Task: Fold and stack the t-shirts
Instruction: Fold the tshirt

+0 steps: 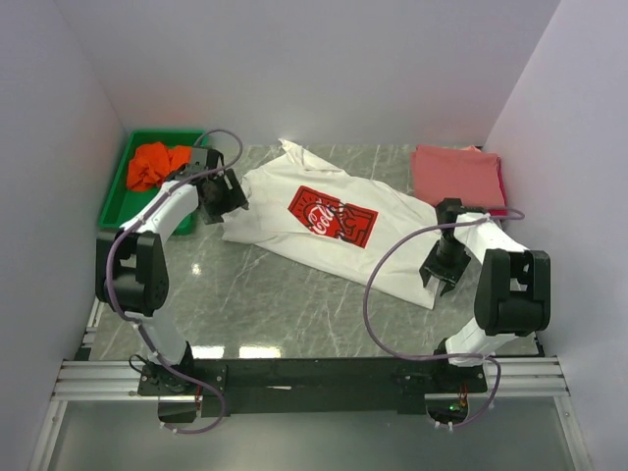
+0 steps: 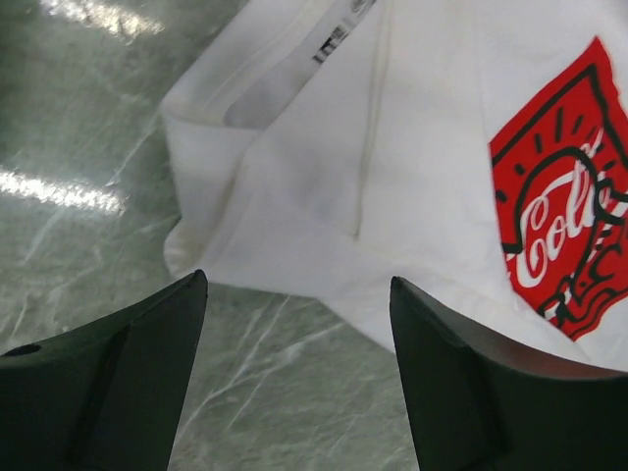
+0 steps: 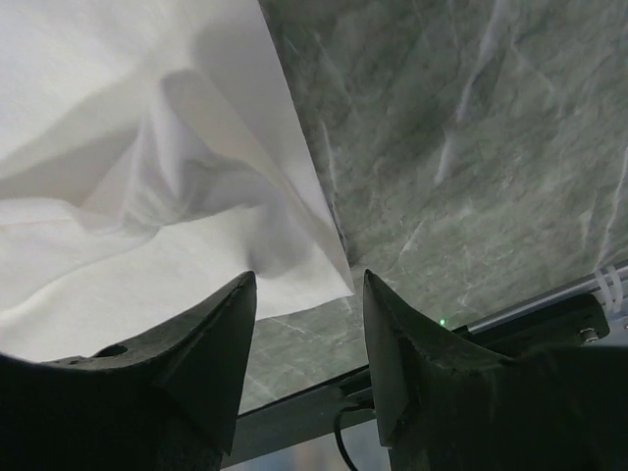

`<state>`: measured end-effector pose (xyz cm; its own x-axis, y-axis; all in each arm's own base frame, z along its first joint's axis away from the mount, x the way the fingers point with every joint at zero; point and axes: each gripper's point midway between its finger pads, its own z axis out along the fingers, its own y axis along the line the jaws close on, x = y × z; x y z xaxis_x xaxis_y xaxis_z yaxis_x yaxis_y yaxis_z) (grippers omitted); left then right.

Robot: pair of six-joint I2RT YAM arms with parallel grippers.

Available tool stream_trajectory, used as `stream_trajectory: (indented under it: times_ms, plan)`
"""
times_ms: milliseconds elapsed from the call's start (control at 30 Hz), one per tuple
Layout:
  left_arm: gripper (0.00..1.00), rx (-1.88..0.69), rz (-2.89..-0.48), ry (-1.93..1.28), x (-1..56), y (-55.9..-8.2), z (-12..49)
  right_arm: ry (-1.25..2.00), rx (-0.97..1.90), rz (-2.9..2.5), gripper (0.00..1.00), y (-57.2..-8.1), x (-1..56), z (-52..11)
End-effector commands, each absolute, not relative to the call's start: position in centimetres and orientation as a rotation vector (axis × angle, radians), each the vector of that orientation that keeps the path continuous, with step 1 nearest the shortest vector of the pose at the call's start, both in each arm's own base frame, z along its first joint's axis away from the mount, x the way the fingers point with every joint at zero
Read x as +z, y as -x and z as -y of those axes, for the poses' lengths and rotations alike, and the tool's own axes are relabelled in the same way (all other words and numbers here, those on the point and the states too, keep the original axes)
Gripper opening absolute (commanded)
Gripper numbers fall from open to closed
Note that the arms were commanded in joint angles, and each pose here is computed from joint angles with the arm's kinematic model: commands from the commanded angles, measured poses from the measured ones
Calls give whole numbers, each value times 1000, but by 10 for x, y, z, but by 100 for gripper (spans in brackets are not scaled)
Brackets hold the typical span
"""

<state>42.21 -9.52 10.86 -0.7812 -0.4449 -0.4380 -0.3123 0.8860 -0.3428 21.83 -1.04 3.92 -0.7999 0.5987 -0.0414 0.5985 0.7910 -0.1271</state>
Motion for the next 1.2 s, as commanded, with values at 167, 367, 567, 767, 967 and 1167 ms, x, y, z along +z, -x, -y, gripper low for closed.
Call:
stream_trajectory:
  times_ms: [167,367,567,767,967,1167]
  plan:
    - [75,-270,-2514,609,104,-387,69,1091,128,2949,54,-200,36,8]
    - [74,-313,-2508,625,94,-385,70,1137,123,2928,54,-183,34,13]
    - [70,-340,-2513,673,79,-385,65,1126,74,2918,54,-185,27,8]
    - [65,-345,-2519,716,67,-384,64,1110,59,2902,52,-187,18,6]
    - [61,-414,-2513,740,57,-385,73,1091,33,2872,48,-183,10,1]
    - [59,-409,-2523,762,45,-387,73,1090,36,2862,45,-180,6,1]
